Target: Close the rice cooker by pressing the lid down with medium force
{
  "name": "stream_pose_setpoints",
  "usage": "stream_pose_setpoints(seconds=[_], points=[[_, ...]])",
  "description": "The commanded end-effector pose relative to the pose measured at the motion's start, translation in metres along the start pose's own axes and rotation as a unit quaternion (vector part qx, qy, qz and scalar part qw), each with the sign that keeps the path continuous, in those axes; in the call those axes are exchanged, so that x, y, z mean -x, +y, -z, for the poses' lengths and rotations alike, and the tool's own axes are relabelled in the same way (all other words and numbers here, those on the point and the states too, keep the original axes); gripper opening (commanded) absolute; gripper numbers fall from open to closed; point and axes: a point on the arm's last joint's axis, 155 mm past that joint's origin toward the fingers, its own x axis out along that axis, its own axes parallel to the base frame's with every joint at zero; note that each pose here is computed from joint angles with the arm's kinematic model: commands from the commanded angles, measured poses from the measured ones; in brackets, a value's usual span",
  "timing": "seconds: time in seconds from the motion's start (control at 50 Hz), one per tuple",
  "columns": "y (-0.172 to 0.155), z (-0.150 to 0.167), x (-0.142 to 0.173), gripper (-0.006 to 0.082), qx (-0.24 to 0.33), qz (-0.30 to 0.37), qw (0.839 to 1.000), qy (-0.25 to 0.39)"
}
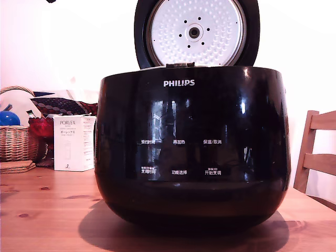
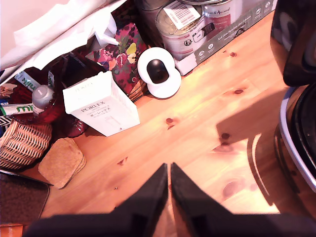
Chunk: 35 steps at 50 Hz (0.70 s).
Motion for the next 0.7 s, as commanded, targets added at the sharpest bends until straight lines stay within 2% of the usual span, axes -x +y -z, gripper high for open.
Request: stream_pose_setpoints(seconds=[0.0,0.36,0.48,0.68], points=[[0.003,-0.022,0.004,-0.0023,0.003,-0.006,0.999,-0.043],[0.003,-0.068,0.012,-0.0023,0.002,0.003,0.990,-0.138],[0.005,-0.096,0.021,-0.0023,-0.002,0.005,0.980,-0.198],[0.004,-0.145,0.031,-0.0024,-0.007,0.018,0.954,-0.299]])
